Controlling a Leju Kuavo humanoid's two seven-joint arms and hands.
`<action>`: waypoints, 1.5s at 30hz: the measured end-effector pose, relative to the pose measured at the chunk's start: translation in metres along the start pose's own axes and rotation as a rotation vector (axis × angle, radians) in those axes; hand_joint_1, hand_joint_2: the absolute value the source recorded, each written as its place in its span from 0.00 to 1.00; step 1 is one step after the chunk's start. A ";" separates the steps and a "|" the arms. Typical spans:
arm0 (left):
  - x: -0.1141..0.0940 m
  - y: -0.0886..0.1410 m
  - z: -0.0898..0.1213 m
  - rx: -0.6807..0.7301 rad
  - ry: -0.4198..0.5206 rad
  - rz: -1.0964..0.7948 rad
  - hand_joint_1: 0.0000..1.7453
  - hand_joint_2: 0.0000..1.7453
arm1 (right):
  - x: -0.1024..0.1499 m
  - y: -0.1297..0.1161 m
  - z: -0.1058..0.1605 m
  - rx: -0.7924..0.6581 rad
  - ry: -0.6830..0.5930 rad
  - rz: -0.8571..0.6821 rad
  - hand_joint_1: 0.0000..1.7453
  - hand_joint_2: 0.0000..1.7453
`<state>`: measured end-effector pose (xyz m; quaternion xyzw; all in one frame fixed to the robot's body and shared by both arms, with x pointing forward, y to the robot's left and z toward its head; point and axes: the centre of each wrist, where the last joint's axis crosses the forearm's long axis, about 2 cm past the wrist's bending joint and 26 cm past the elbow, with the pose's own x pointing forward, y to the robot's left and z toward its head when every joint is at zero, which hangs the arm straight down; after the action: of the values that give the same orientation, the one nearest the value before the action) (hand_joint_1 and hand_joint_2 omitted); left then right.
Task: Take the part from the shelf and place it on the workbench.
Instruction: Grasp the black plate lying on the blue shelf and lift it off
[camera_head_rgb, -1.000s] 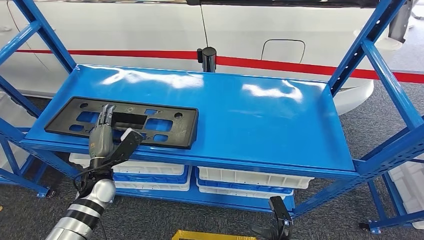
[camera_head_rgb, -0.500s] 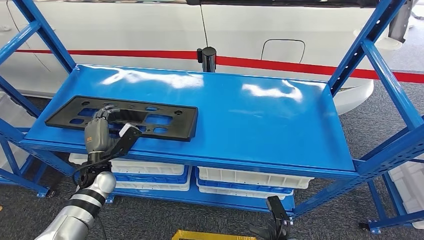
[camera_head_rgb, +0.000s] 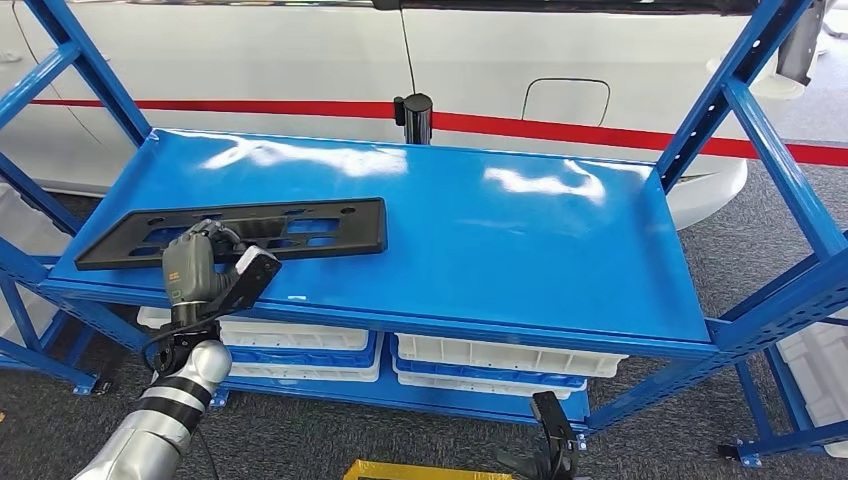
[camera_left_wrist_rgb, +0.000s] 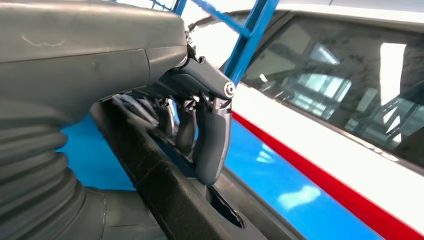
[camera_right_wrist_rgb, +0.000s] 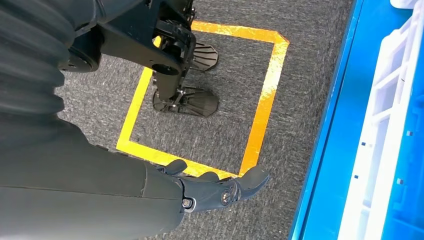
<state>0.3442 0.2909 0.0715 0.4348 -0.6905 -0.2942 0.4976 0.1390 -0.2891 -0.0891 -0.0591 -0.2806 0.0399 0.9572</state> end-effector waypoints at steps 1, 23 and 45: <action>0.000 0.001 0.000 0.010 -0.013 -0.003 1.00 1.00 | 0.000 0.000 0.000 0.000 0.000 0.001 0.00 1.00; 0.008 0.079 -0.052 0.454 -0.309 -0.060 1.00 1.00 | 0.013 0.009 -0.002 0.026 -0.019 0.011 0.00 1.00; 0.062 0.137 -0.075 0.687 -0.532 -0.116 1.00 1.00 | 0.039 0.019 -0.006 0.053 -0.043 0.029 0.00 1.00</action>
<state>0.3646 0.2989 0.2375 0.5222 -0.8268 -0.1768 0.1113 0.1743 -0.2661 -0.0763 -0.0371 -0.2992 0.0625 0.9514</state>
